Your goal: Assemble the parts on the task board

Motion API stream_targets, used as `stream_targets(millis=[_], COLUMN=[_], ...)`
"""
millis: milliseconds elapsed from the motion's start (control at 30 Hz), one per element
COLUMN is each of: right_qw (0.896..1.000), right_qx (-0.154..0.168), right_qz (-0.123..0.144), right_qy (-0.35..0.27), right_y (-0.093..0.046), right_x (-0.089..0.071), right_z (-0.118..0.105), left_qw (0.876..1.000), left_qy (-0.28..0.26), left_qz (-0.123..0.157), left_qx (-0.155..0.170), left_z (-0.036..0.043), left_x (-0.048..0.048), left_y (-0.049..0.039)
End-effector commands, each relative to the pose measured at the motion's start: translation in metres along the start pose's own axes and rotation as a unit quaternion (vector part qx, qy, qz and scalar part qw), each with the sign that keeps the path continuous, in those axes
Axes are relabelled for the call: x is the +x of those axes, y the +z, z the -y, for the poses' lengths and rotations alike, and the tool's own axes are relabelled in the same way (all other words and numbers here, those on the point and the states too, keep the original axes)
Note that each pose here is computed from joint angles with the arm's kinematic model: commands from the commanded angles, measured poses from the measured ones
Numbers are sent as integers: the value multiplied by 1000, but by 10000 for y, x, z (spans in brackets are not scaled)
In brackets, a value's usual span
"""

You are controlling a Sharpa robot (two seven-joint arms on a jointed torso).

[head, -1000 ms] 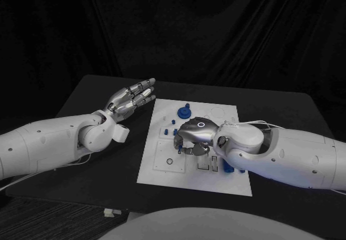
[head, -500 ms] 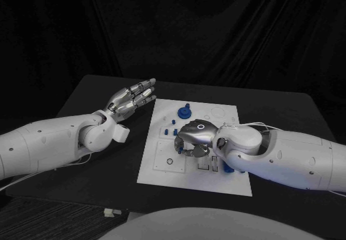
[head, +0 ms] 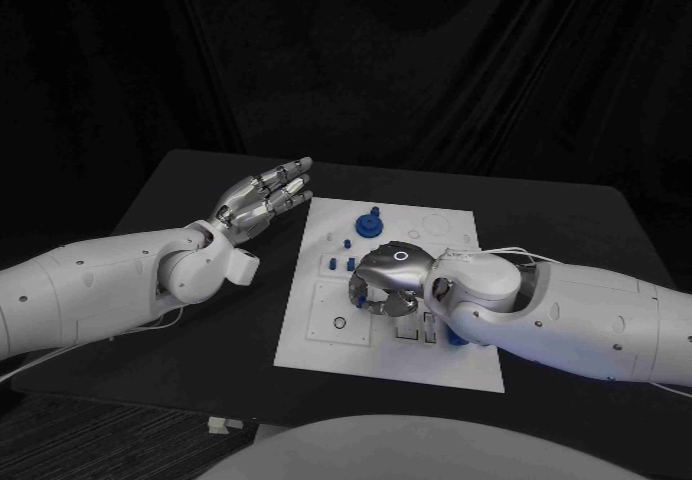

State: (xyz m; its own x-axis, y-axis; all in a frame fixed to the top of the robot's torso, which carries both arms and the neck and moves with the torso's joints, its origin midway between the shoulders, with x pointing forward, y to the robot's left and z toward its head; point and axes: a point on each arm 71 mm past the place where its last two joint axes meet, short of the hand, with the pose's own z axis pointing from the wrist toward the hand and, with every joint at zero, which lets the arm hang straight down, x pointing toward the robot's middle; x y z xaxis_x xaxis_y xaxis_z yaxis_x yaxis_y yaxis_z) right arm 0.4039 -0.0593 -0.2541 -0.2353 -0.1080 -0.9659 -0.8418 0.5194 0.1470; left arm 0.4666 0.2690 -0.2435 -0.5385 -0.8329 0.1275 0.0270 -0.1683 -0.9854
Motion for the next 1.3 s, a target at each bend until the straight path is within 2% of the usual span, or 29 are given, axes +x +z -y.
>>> stream_targets(millis=[33,733,1300], right_qw=[1000,1000,1000], right_qx=[-4,-3,-3], right_qz=[7,11,15], right_qy=[1,1,-26], right_y=[2,9,22], right_x=[9,11,10], right_z=[-13,-18,-19], left_qw=[997,998,998], left_qy=[-8,-9,-12], left_qz=[-4,-6,-8], left_qx=[73,67,64], left_z=[96,79,60], left_x=[16,10,14], left_y=[-1,6,9])
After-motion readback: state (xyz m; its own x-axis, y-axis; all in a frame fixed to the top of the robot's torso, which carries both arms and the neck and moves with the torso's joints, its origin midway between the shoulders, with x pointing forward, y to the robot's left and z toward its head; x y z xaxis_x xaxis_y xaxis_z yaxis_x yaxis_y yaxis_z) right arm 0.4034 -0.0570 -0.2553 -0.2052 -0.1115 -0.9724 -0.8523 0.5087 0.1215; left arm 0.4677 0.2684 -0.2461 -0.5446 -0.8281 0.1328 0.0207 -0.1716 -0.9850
